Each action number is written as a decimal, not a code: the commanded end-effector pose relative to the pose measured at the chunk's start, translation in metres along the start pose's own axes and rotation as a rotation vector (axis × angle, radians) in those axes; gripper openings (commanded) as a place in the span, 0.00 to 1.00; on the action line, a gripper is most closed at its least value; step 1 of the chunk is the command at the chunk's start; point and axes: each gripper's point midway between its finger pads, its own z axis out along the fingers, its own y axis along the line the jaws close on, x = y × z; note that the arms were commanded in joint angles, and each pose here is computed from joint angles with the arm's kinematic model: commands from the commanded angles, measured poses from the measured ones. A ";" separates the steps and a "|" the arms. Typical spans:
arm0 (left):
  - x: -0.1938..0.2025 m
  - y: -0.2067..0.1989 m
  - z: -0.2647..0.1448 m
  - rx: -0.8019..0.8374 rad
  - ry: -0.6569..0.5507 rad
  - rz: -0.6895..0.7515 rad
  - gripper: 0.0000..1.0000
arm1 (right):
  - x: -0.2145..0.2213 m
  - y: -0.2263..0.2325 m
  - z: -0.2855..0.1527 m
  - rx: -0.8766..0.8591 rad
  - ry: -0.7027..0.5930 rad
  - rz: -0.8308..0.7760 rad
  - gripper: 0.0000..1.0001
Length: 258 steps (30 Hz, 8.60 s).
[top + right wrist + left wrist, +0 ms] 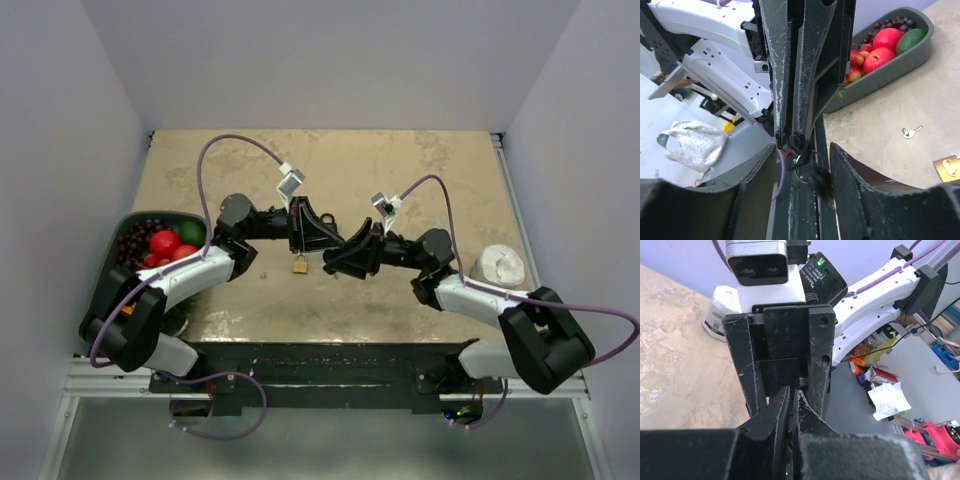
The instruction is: Unlock with the key
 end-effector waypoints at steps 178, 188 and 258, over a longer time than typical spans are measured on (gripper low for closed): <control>0.000 0.197 -0.065 -1.103 -0.270 -0.316 0.00 | 0.068 -0.133 0.037 0.668 0.103 0.248 0.00; 0.000 0.196 -0.064 -1.104 -0.267 -0.310 0.00 | 0.060 -0.148 0.025 0.711 0.073 0.261 0.00; 0.006 0.171 -0.042 -1.125 -0.244 -0.130 0.00 | 0.003 -0.179 0.008 0.781 -0.155 0.275 0.00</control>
